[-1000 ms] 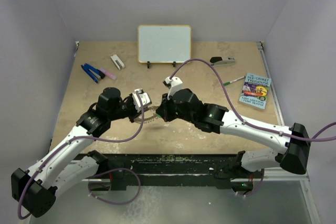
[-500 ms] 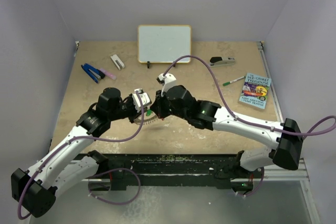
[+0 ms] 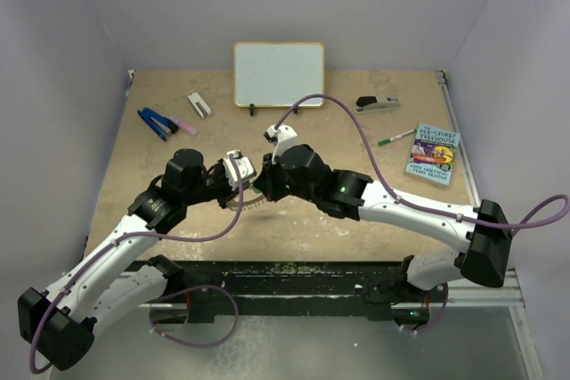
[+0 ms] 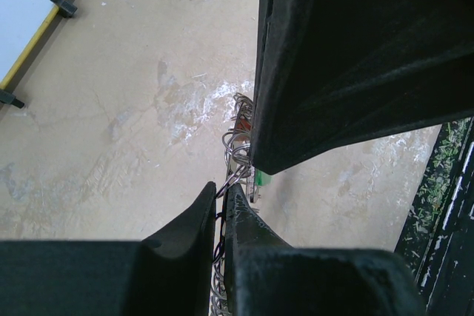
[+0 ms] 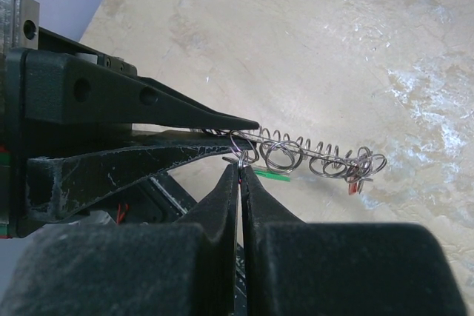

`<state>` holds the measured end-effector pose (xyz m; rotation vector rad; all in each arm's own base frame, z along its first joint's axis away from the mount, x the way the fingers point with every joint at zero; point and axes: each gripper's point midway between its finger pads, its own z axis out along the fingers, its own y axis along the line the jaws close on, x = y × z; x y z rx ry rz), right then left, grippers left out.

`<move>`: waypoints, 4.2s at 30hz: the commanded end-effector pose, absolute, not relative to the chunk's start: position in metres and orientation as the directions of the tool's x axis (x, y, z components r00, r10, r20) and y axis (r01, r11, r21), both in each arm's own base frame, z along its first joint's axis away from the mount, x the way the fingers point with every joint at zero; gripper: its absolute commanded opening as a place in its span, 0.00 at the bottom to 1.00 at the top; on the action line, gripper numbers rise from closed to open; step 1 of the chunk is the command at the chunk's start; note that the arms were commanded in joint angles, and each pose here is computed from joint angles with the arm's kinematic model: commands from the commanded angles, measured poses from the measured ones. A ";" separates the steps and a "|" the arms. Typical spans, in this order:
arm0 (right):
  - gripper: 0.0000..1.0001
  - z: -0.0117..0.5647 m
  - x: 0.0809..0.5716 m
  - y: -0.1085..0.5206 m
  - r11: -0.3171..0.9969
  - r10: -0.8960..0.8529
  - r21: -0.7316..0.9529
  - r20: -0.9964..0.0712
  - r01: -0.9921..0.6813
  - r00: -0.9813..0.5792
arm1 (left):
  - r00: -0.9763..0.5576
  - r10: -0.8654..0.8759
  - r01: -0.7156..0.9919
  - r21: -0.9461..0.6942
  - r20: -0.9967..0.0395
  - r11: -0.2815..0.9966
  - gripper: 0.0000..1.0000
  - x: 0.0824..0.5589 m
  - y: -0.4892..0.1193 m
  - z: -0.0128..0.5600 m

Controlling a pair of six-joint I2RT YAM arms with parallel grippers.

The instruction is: Put the keys on the keyring

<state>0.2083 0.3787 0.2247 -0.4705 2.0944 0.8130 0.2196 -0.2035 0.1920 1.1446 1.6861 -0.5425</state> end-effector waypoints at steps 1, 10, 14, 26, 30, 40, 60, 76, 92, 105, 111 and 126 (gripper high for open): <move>0.00 0.267 0.208 0.391 0.662 0.016 0.416 -0.839 -0.623 -0.544 | 0.037 0.377 0.856 0.224 -0.926 0.465 0.04 0.229 -0.208 0.230; 0.00 0.273 0.195 0.394 0.597 0.017 0.438 -0.845 -0.672 -0.535 | 0.036 0.385 0.845 0.234 -0.922 0.481 0.04 0.231 -0.205 0.225; 0.00 0.271 0.196 0.393 0.603 0.018 0.436 -0.844 -0.668 -0.536 | 0.045 0.371 0.852 0.229 -0.928 0.470 0.04 0.229 -0.207 0.229; 0.00 0.258 0.202 0.394 0.643 0.007 0.427 -0.833 -0.635 -0.553 | 0.055 0.351 0.860 0.223 -0.935 0.459 0.04 0.225 -0.210 0.239; 0.00 0.256 0.203 0.394 0.644 0.005 0.427 -0.832 -0.635 -0.554 | 0.060 0.340 0.868 0.217 -0.938 0.446 0.04 0.221 -0.212 0.242; 0.00 0.253 0.200 0.394 0.637 -0.001 0.433 -0.826 -0.637 -0.563 | 0.088 0.318 0.906 0.208 -0.944 0.368 0.04 0.207 -0.220 0.246; 0.00 0.244 0.196 0.372 0.687 0.016 0.442 -0.803 -0.577 -0.596 | 0.098 0.318 0.880 0.231 -0.943 0.415 0.04 0.217 -0.216 0.254; 0.00 0.242 0.194 0.365 0.693 0.033 0.456 -0.794 -0.559 -0.607 | 0.097 0.293 0.884 0.218 -0.951 0.413 0.04 0.213 -0.217 0.259; 0.00 0.239 0.191 0.362 0.690 0.029 0.457 -0.792 -0.561 -0.610 | 0.048 0.188 0.928 0.114 -0.981 0.355 0.04 0.199 -0.230 0.275; 0.19 0.245 0.186 0.354 0.693 0.031 0.464 -0.784 -0.551 -0.621 | -0.006 0.142 0.947 0.040 -0.990 0.319 0.04 0.192 -0.235 0.280; 0.29 0.270 0.185 0.326 0.681 0.079 0.422 -0.855 -0.599 -0.513 | -0.041 0.122 0.965 -0.008 -0.992 0.264 0.04 0.184 -0.240 0.279; 0.33 0.327 0.170 0.329 0.500 0.147 0.248 -0.969 -0.830 -0.200 | -0.248 0.062 0.960 -0.237 -0.967 0.147 0.04 0.169 -0.255 0.273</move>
